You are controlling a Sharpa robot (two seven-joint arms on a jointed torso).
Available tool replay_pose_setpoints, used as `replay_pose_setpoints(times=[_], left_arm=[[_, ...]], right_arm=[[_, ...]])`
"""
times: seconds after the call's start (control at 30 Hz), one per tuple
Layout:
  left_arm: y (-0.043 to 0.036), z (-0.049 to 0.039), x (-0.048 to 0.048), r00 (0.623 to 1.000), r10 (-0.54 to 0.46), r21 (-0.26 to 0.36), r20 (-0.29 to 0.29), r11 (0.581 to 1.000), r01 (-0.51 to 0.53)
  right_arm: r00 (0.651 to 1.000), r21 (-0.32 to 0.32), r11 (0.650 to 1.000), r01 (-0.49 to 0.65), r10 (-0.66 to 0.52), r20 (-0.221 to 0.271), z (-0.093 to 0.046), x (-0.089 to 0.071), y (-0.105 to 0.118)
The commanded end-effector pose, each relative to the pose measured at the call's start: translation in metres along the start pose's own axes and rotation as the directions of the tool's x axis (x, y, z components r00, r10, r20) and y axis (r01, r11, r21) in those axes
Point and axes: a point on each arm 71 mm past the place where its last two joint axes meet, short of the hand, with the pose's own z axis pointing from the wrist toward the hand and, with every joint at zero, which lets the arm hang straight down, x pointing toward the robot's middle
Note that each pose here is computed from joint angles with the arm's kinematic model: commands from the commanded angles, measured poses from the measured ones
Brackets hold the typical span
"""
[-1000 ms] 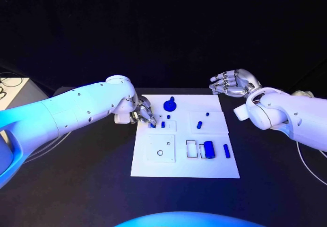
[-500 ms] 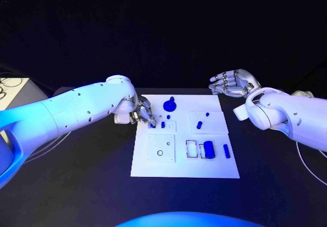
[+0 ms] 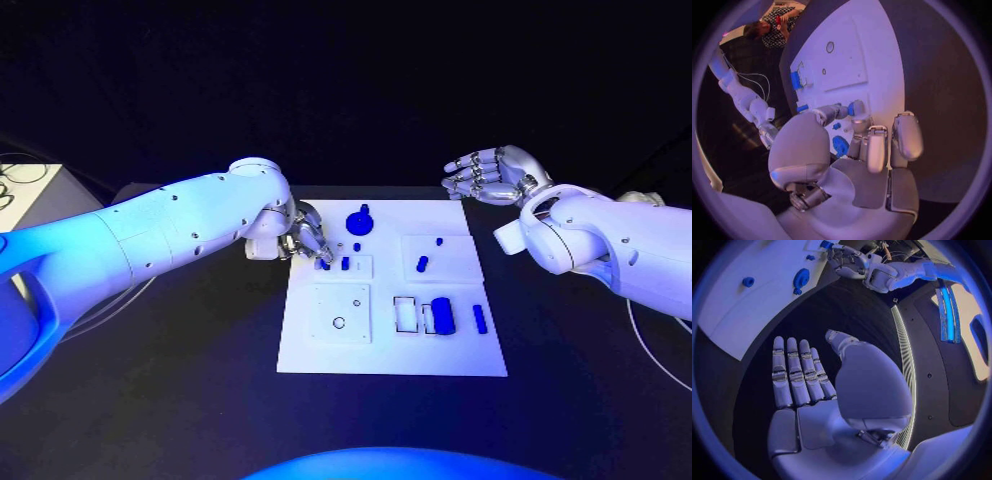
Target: Assemble the parts on the task board
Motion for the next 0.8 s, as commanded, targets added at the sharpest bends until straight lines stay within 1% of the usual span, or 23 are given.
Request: replay_pose_setpoints(times=[0.03,0.3,0.5,0.8], left_arm=[[-0.0037,0.0039,0.0043,1.000,0.007,-0.009,-0.006,1.000,-0.007],[-0.0042,0.0046,0.0056,1.000,0.009,-0.015,-0.014,1.000,-0.009],[-0.0046,0.0046,0.0069,1.000,0.003,-0.009,-0.019,1.000,-0.003],[-0.0012,0.0041,0.0056,1.000,-0.010,-0.012,0.000,1.000,0.010]], right_arm=[[1.000,-0.010,1.000,-0.003,0.002,-0.011,0.0000,0.0015,0.0013],[1.000,-0.011,1.000,-0.003,0.003,-0.014,0.0002,0.0020,0.0015],[1.000,-0.011,1.000,-0.004,0.003,-0.015,0.0002,0.0022,0.0015],[1.000,-0.011,1.000,-0.003,0.003,-0.014,0.0001,0.0018,0.0013]])
